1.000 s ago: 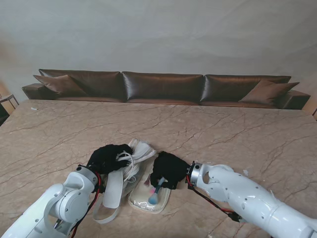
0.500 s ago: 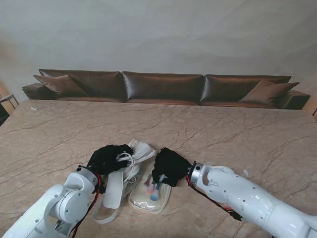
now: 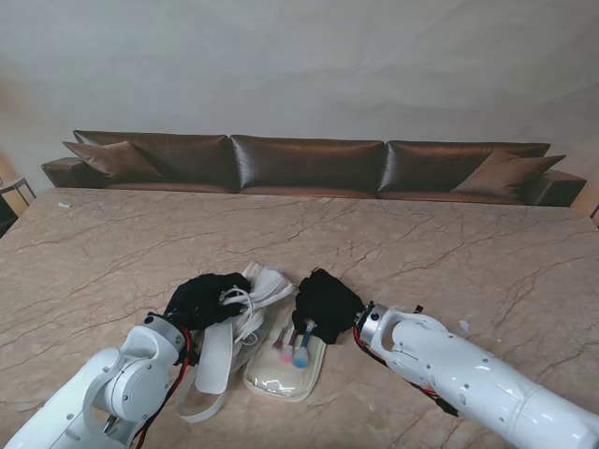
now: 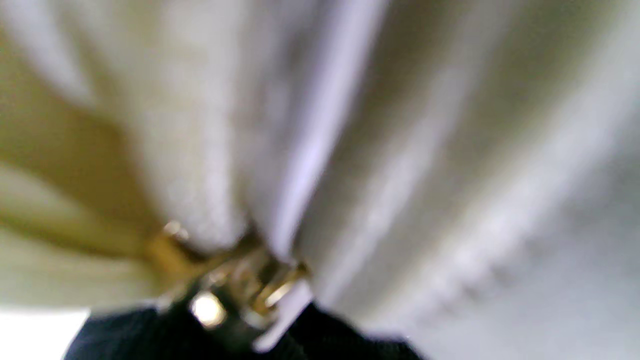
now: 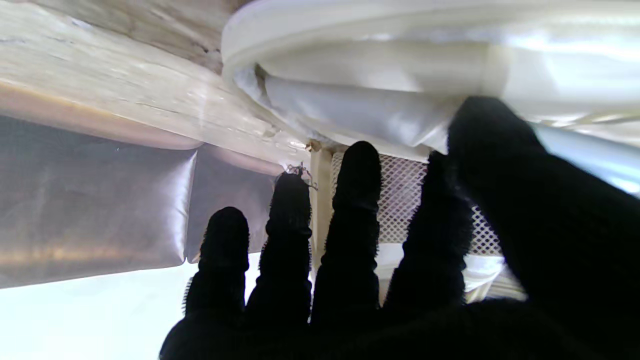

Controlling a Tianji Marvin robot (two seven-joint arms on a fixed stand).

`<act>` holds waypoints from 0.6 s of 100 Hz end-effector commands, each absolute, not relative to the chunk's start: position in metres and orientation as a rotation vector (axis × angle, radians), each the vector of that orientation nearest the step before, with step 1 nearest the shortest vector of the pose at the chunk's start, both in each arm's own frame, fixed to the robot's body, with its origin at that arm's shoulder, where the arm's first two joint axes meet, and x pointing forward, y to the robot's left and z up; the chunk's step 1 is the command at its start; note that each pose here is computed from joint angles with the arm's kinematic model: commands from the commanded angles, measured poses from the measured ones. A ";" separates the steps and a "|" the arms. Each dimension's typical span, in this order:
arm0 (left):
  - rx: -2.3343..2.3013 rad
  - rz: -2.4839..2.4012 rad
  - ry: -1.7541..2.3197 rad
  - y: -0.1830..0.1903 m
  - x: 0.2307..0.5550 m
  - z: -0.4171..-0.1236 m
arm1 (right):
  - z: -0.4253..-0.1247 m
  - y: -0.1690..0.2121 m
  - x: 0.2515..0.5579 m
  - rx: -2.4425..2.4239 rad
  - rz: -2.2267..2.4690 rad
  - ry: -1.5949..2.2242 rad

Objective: Pack the cosmetics bag

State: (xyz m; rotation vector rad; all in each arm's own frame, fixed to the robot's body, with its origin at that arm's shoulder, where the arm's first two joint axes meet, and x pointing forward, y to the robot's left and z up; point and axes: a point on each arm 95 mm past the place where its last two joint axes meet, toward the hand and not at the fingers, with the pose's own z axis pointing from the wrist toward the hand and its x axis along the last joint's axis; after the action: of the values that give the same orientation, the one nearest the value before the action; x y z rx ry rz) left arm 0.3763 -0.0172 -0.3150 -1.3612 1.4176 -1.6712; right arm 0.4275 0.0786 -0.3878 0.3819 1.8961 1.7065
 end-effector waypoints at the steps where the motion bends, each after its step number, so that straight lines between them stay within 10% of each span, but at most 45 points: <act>1: -1.376 -1.678 1.424 -0.021 0.372 -0.319 | -0.387 0.081 0.427 0.359 1.701 1.890; 60: -1.394 -1.672 1.410 -0.019 0.371 -0.321 | -0.373 0.065 0.424 0.433 1.600 1.869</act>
State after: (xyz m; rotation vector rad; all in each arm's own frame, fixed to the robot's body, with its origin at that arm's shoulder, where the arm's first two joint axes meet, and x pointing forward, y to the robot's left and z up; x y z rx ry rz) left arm 0.3756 -0.0169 -0.3160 -1.3740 1.4029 -1.6774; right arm 0.4256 0.0659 -0.3726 0.4355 1.8683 1.6074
